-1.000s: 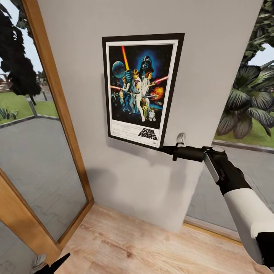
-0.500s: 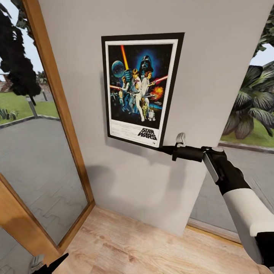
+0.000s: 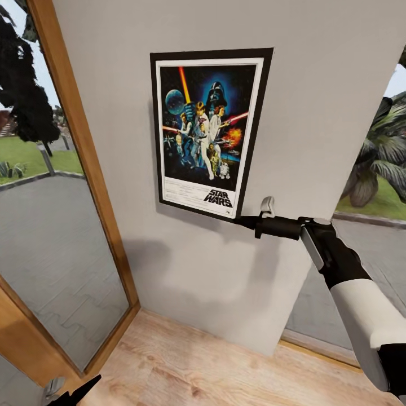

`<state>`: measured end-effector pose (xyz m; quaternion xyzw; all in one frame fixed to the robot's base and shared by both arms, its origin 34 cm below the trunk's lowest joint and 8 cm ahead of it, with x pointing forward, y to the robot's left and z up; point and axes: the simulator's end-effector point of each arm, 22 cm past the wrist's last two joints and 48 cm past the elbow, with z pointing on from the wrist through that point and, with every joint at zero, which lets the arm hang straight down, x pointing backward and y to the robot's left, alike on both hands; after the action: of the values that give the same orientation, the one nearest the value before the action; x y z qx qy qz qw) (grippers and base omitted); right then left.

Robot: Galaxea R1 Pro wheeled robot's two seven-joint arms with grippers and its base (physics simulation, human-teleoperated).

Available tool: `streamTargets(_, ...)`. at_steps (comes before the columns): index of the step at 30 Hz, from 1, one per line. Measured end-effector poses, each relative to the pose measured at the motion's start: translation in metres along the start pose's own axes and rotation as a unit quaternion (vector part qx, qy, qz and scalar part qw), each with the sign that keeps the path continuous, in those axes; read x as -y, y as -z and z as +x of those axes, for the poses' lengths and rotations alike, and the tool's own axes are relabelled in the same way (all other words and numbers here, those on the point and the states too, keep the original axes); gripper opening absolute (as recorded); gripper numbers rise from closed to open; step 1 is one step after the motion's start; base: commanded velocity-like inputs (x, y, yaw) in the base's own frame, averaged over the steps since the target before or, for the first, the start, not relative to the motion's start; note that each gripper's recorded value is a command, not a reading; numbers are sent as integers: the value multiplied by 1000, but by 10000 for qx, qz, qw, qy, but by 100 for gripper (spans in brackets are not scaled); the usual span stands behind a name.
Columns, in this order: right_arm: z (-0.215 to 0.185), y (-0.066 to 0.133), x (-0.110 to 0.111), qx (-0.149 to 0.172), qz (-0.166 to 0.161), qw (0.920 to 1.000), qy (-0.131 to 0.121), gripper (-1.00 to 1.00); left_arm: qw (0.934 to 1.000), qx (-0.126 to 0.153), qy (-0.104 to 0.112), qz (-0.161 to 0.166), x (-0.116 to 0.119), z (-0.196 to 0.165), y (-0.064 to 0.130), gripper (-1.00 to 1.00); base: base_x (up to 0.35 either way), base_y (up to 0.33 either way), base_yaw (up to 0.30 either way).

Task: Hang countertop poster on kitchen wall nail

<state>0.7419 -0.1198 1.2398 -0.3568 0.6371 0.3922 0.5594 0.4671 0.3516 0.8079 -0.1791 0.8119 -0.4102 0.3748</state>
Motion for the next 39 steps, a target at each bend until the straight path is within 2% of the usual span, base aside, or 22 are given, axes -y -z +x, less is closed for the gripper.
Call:
streamTargets(27, -5, -1, 0, 18, -7, 10000, 18, -100, 10000, 1, -4, -7, -1, -1, 0, 100, 50, 37, 0)
streamTargets(34, -19, -13, -7, 121, -108, 9998, 67, -100, 10000, 3, -9, -14, -1, -1, 1, 100, 0, 0, 0)
streamTargets(39, -35, -17, -1, 194, 11, 9997, 151, -100, 10000, 8, -22, -28, -2, -3, 3, 100, 0, 0, 0)
